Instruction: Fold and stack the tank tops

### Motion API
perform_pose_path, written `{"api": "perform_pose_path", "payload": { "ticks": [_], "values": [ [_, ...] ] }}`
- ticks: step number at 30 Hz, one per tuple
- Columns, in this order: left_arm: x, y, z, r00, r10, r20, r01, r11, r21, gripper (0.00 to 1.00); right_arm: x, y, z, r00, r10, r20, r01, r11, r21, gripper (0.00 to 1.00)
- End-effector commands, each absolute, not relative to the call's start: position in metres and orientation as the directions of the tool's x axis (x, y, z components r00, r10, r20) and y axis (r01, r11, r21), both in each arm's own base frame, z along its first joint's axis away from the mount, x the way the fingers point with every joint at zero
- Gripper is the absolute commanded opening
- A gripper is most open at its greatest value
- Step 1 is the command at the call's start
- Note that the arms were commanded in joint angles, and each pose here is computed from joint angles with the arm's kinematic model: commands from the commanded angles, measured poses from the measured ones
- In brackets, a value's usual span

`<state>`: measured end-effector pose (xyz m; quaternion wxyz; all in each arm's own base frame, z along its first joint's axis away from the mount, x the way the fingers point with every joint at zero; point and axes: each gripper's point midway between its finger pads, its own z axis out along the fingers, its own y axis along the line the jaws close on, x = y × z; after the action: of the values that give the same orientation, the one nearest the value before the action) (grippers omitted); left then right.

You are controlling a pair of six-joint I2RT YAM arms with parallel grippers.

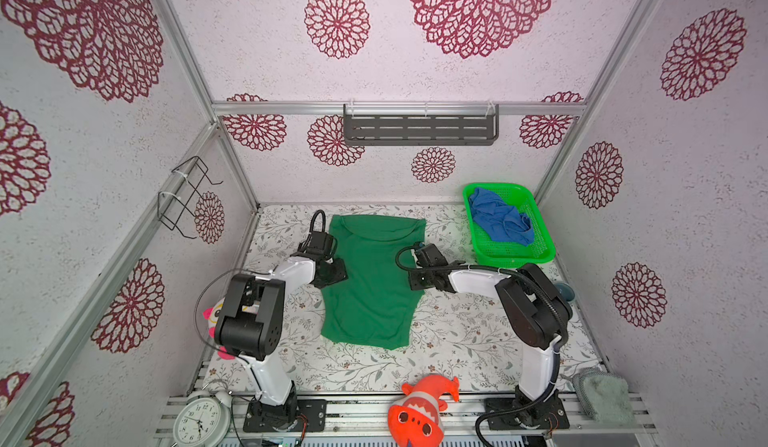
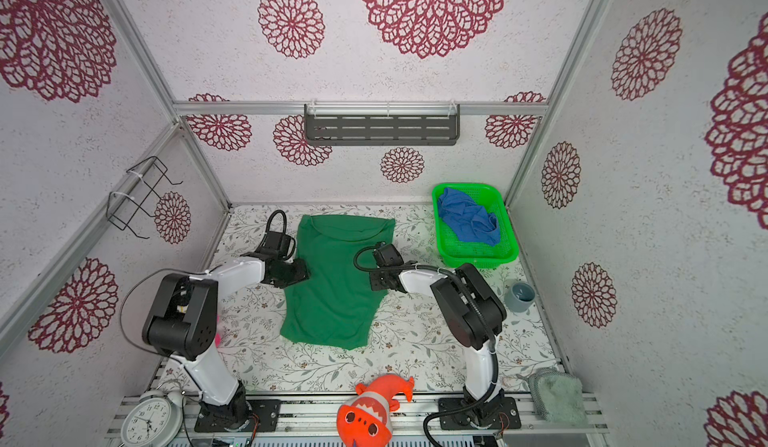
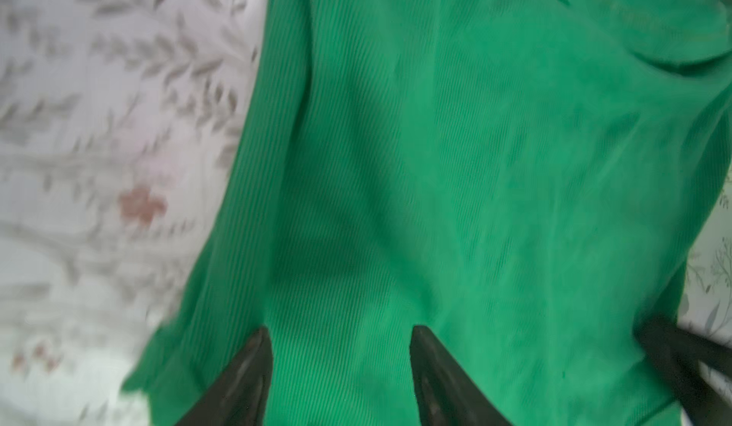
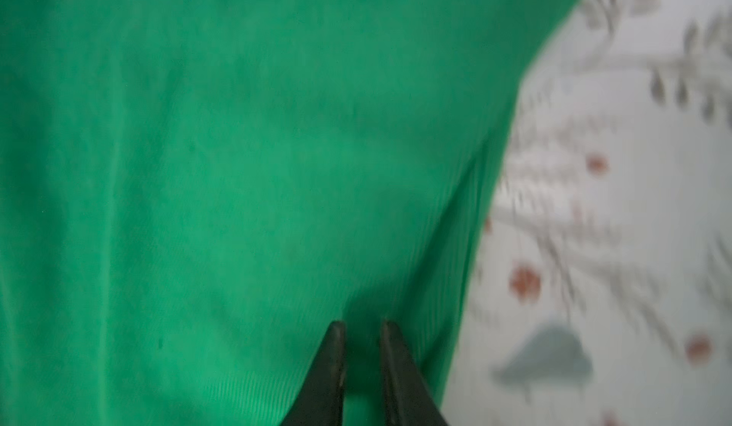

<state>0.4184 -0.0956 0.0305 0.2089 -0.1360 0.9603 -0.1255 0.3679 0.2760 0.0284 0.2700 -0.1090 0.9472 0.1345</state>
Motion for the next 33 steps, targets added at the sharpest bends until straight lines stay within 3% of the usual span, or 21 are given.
{"api": "perform_pose_path", "payload": {
  "ticks": [1, 6, 10, 13, 16, 19, 23, 26, 33],
  "values": [
    [0.439, -0.091, 0.003, -0.890, -0.313, -0.331, -0.212, 0.928, -0.307, 0.60, 0.331, 0.266, 0.020, -0.876, -0.024, -0.481, -0.149, 0.963, 0.224, 0.18],
    [0.474, -0.095, -0.024, -0.913, -0.303, -0.273, -0.211, 0.924, -0.319, 0.60, 0.271, 0.309, 0.015, -0.928, -0.005, -0.373, -0.155, 0.914, 0.375, 0.18],
    [0.515, -0.106, -0.015, -0.928, -0.255, -0.273, -0.160, 0.931, -0.328, 0.60, 0.252, 0.353, 0.060, -0.923, -0.042, -0.382, -0.256, 0.808, 0.530, 0.23],
    [0.544, -0.122, -0.007, -0.940, -0.197, -0.277, -0.097, 0.937, -0.335, 0.60, 0.267, 0.350, 0.095, -0.883, -0.093, -0.461, -0.338, 0.806, 0.485, 0.32],
    [0.566, -0.131, 0.013, -0.943, -0.146, -0.300, -0.036, 0.938, -0.344, 0.62, 0.302, 0.314, 0.109, -0.828, -0.141, -0.543, -0.361, 0.875, 0.324, 0.32],
    [0.576, -0.119, 0.065, -0.907, -0.126, -0.403, -0.008, 0.960, -0.281, 0.66, 0.344, 0.276, 0.114, -0.816, -0.129, -0.563, -0.322, 0.911, 0.259, 0.28],
    [0.541, -0.090, 0.136, -0.867, -0.160, -0.472, -0.079, 0.979, -0.188, 0.68, 0.390, 0.234, 0.113, -0.828, -0.120, -0.548, -0.260, 0.948, 0.185, 0.23],
    [0.485, -0.107, 0.152, -0.832, -0.254, -0.494, -0.115, 0.949, -0.295, 0.67, 0.414, 0.217, 0.103, -0.834, -0.119, -0.539, -0.235, 0.960, 0.153, 0.21],
    [0.377, -0.149, 0.099, -0.837, -0.325, -0.440, -0.160, 0.915, -0.371, 0.59, 0.455, 0.222, 0.083, -0.803, -0.093, -0.588, -0.247, 0.951, 0.186, 0.18]
  ]
}}
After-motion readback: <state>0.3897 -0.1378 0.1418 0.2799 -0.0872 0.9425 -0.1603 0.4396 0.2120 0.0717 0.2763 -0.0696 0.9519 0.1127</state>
